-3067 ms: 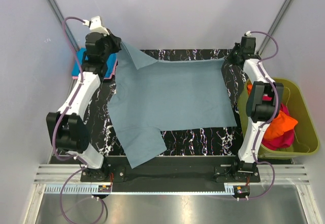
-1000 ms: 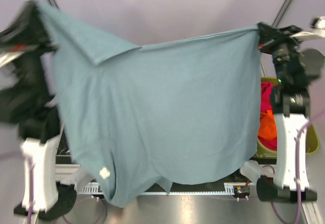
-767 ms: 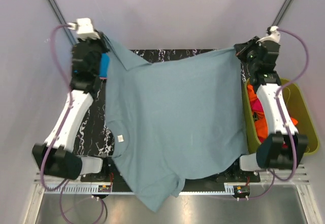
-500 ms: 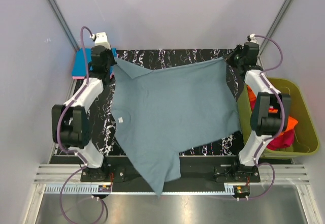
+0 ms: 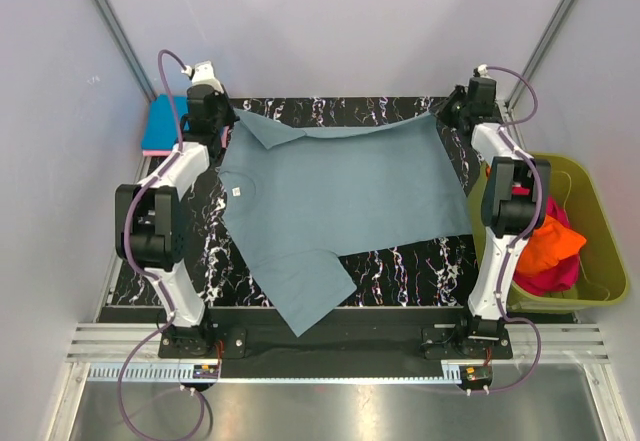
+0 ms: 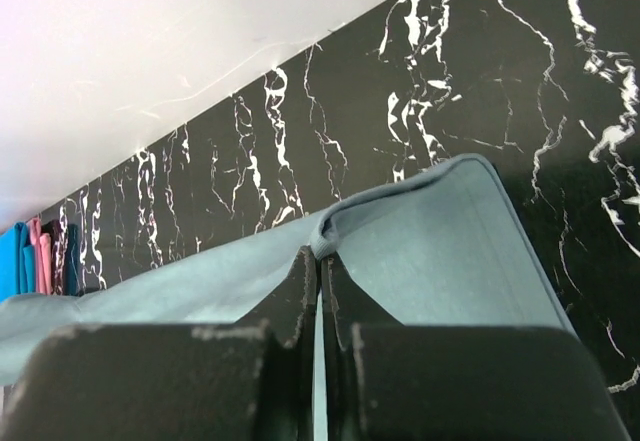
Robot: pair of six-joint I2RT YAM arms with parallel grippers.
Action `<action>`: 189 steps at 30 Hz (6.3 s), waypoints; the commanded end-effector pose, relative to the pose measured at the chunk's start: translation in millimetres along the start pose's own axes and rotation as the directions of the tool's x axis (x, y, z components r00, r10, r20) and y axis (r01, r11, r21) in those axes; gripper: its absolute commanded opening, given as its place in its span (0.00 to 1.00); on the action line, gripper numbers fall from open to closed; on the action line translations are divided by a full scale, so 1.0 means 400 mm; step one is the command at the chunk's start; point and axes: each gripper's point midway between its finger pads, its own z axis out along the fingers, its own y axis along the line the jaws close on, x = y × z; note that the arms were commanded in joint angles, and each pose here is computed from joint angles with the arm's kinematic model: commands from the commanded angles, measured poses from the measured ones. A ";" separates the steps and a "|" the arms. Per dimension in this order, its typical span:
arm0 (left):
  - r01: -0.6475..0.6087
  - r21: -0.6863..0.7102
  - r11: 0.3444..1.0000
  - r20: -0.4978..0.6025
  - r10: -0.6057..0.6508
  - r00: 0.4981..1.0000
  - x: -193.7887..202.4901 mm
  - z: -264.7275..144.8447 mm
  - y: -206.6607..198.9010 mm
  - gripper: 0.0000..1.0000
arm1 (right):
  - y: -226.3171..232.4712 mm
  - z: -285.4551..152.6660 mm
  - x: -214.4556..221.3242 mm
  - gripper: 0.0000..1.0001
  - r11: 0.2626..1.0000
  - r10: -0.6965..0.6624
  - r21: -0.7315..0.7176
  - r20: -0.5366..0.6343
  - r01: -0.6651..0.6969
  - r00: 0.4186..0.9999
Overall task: Fold and stack the t-shirts
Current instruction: Fold the tshirt
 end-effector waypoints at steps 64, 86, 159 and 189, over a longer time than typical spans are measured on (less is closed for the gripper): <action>0.256 0.042 0.966 -0.464 -0.209 0.861 0.260 -0.372 -0.050 0.00 | -0.138 -0.089 0.086 0.02 0.973 -0.027 0.215 -0.268 0.088 0.963; 0.191 0.068 0.979 -0.254 -0.168 0.952 -0.007 -0.199 -0.044 0.00 | -0.035 0.071 -0.119 0.04 0.995 -0.036 0.091 -0.077 0.043 0.996; 0.301 0.156 0.941 -0.441 -0.207 0.873 0.194 -0.348 -0.048 0.00 | -0.190 -0.087 0.048 0.00 0.961 -0.008 0.268 -0.217 0.068 0.976; 0.320 0.147 0.936 -0.501 -0.209 0.840 0.263 -0.369 -0.052 0.00 | -0.268 -0.089 0.132 0.06 0.931 0.033 0.358 -0.283 0.073 0.958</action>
